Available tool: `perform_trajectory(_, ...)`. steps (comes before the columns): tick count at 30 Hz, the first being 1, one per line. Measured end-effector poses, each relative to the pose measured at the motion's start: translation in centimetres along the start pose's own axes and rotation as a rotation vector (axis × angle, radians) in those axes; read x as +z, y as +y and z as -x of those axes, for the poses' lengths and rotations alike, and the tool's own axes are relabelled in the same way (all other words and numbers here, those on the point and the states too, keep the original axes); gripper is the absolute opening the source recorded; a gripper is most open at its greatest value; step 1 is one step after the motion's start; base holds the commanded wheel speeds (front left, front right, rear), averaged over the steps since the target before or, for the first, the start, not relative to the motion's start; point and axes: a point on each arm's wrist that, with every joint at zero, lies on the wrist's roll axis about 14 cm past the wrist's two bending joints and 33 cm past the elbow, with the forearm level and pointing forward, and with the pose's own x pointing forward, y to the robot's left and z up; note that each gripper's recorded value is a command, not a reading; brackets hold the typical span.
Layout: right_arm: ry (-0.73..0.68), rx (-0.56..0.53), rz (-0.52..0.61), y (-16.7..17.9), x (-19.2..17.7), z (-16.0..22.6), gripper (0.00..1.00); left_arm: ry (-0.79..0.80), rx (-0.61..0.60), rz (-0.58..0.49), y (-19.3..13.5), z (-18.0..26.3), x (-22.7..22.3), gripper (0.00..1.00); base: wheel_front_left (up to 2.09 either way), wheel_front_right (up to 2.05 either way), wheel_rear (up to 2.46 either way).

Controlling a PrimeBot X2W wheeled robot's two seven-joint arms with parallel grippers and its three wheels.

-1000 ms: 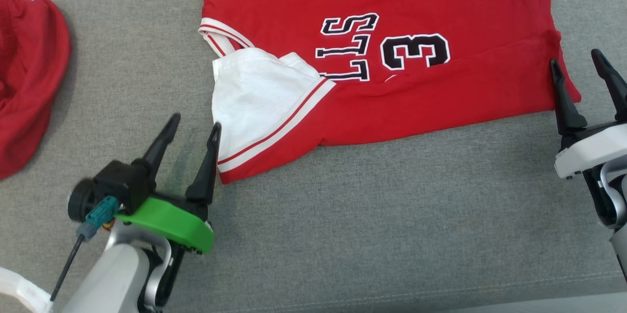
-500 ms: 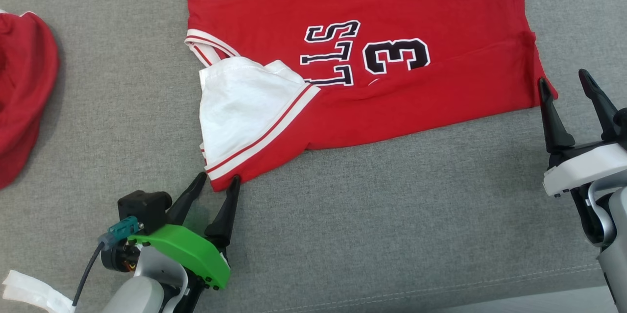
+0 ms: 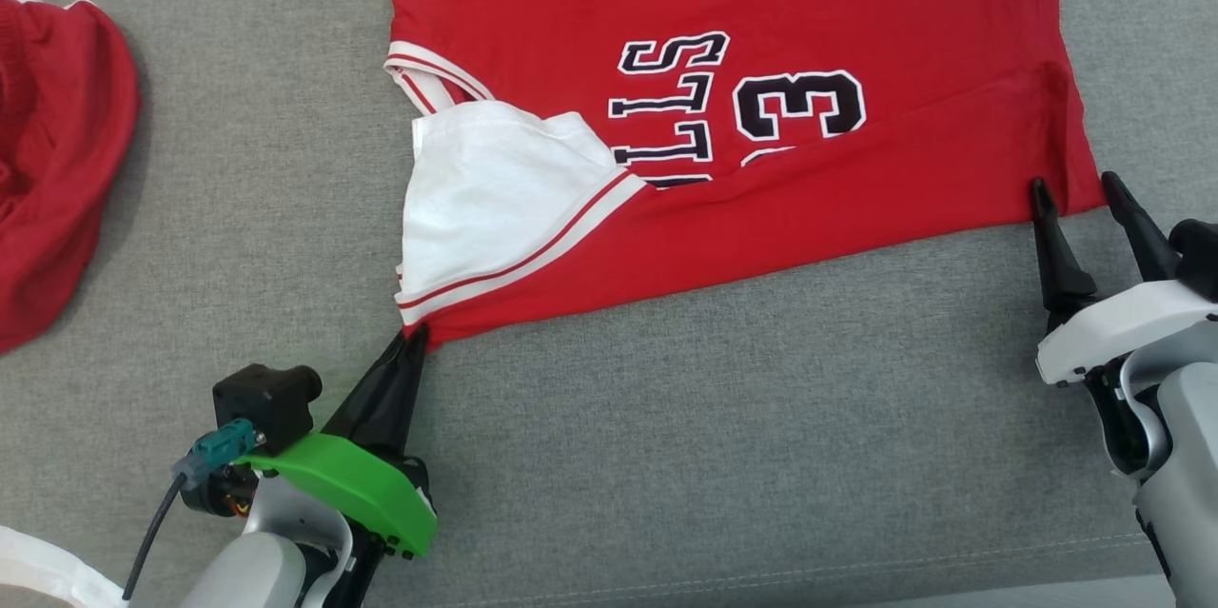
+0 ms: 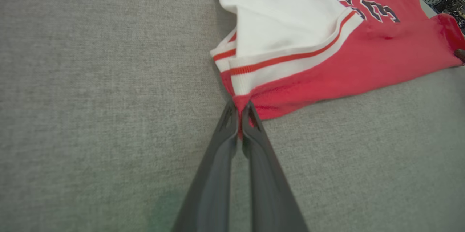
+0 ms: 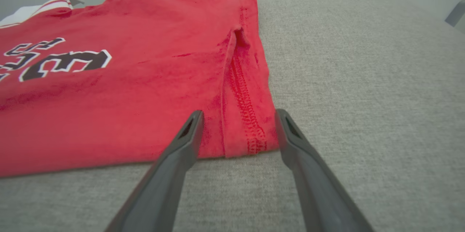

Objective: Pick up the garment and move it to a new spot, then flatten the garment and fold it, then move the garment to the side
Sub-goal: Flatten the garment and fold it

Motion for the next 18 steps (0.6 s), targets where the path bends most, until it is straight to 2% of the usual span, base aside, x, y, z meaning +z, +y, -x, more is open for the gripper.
perform_trajectory(5,0.035,-0.022,0.0,-0.6,-0.9,-0.4,1.0,-0.014,0.012,-0.021,0.4,0.4,0.6,0.0,0.0,0.0,0.0)
perform_trajectory(6,0.038,-0.024,0.0,-0.7,-1.0,-0.4,0.96,-0.016,0.013,-0.024,0.4,0.4,0.7,0.0,0.0,0.0,0.0)
perform_trajectory(7,0.038,-0.025,-0.001,-0.7,-1.0,-0.5,0.5,-0.018,0.015,-0.027,0.5,0.5,0.8,0.0,0.0,0.0,0.0)
perform_trajectory(8,0.038,-0.024,-0.002,-0.7,-1.0,-0.5,0.38,-0.02,0.016,-0.031,0.6,0.5,0.9,0.0,0.0,0.0,0.0)
perform_trajectory(9,0.04,-0.023,-0.003,-0.6,-1.0,-0.5,0.0,-0.021,0.018,-0.034,0.7,0.6,0.9,0.0,0.0,0.0,0.0)
perform_trajectory(18,0.03,-0.012,-0.022,-0.5,-0.5,1.2,0.0,-0.042,0.015,-0.057,0.3,1.5,1.8,0.0,0.0,0.0,0.0)
